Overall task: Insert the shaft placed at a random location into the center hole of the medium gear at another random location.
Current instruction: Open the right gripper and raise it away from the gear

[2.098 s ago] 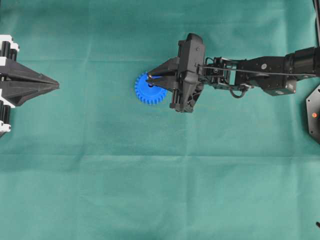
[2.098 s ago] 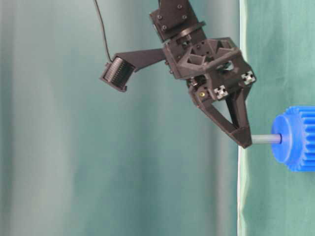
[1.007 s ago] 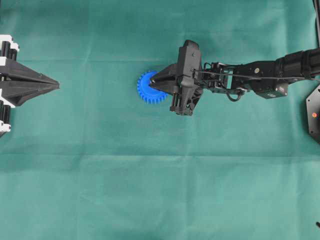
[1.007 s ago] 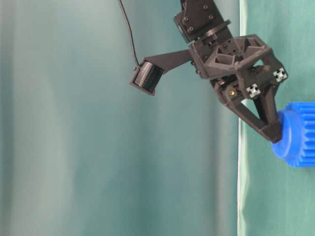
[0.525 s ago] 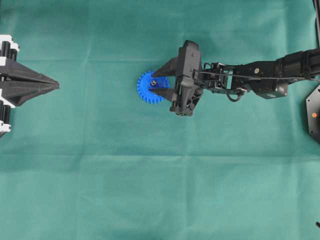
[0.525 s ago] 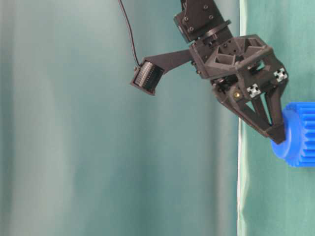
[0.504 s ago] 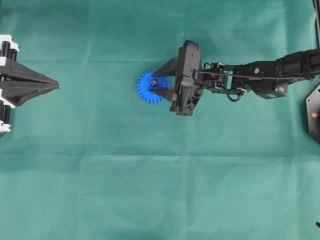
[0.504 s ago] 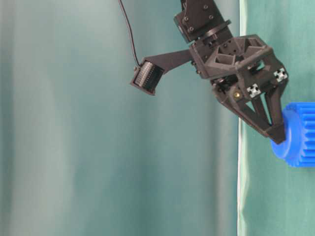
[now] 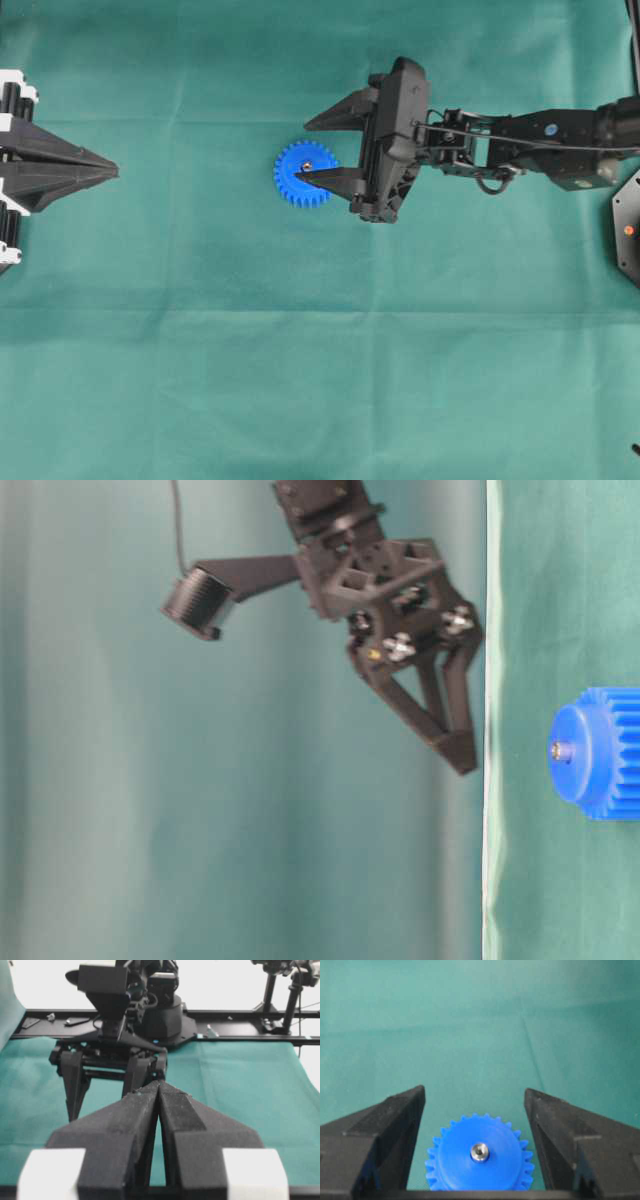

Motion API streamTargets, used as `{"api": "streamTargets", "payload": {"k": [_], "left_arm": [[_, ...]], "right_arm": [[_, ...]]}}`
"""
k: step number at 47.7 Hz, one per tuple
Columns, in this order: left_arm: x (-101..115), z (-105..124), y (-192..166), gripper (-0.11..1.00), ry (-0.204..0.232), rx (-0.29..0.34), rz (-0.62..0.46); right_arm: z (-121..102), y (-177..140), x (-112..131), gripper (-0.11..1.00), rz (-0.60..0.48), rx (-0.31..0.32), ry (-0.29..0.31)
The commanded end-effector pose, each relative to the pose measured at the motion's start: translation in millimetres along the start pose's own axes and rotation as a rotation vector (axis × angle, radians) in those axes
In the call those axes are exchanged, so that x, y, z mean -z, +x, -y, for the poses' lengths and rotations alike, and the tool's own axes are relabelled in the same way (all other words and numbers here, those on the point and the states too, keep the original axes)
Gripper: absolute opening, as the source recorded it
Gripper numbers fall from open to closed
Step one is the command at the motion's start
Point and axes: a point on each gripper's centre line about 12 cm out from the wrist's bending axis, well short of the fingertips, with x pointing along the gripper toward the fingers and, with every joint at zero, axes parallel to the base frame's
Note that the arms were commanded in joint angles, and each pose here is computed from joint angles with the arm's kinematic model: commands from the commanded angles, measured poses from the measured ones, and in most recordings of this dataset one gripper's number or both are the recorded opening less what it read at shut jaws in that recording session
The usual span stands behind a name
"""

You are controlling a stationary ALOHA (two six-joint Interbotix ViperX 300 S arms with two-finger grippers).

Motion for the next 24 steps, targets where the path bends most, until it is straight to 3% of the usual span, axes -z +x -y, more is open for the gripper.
{"api": "streamTargets", "payload": {"k": [1, 24], "left_arm": [[-8, 0, 2, 0.00, 0.001, 0.002, 0.020], [-8, 0, 2, 0.00, -0.005, 0.002, 0.021]], "right_arm": [[-1, -8, -19, 0.79, 0.046, -0.003, -0.014], [0, -35, -10, 0.79, 0.040, -0.001, -0.004]]}}
